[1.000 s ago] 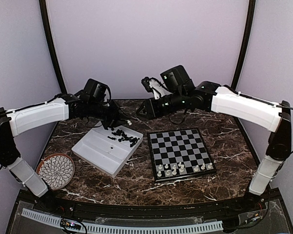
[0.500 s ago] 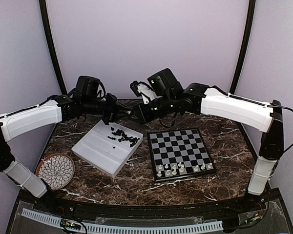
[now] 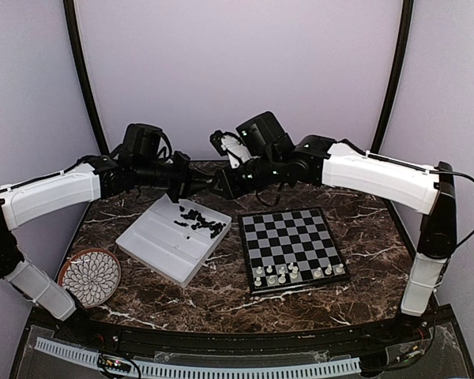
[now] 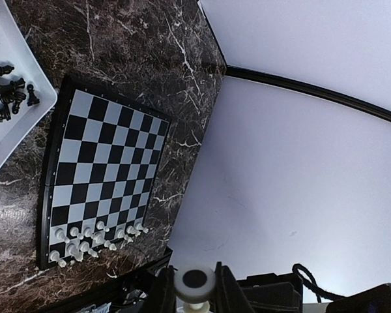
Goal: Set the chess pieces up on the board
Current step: Pass from the left arm to the right, then place the king on e1, then pick up the pawn from the storage box, then pass from the left arm to the right
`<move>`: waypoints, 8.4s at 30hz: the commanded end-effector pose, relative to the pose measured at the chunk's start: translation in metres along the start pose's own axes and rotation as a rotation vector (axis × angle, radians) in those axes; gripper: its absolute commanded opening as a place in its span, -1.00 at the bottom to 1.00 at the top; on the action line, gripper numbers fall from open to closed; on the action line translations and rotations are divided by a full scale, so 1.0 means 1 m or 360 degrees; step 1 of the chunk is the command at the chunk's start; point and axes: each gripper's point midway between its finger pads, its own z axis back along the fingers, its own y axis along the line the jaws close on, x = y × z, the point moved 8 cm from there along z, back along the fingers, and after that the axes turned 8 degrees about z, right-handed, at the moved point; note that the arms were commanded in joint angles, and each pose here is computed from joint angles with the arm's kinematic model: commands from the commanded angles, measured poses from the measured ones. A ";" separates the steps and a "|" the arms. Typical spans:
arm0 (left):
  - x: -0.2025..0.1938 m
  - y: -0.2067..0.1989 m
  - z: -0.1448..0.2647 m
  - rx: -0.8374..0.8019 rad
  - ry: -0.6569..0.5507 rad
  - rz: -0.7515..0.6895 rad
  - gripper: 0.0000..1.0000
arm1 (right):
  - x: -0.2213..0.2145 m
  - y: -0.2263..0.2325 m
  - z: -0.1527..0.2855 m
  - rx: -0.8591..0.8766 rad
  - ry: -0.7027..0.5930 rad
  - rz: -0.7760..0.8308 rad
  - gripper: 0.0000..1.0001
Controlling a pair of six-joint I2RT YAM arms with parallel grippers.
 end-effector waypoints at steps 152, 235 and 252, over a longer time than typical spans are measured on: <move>0.061 0.105 0.015 0.1197 -0.0249 -0.0773 -0.23 | -0.136 -0.074 0.067 -0.0284 0.1187 -0.0245 -0.48; 0.017 0.028 0.004 0.0412 0.0002 -0.1785 -0.80 | -0.041 -0.090 0.093 0.0054 0.0487 -0.0473 -0.49; -0.090 -0.038 -0.010 0.0113 0.0227 -0.2400 -0.80 | -0.004 -0.060 0.089 0.1048 0.0220 -0.0944 -0.23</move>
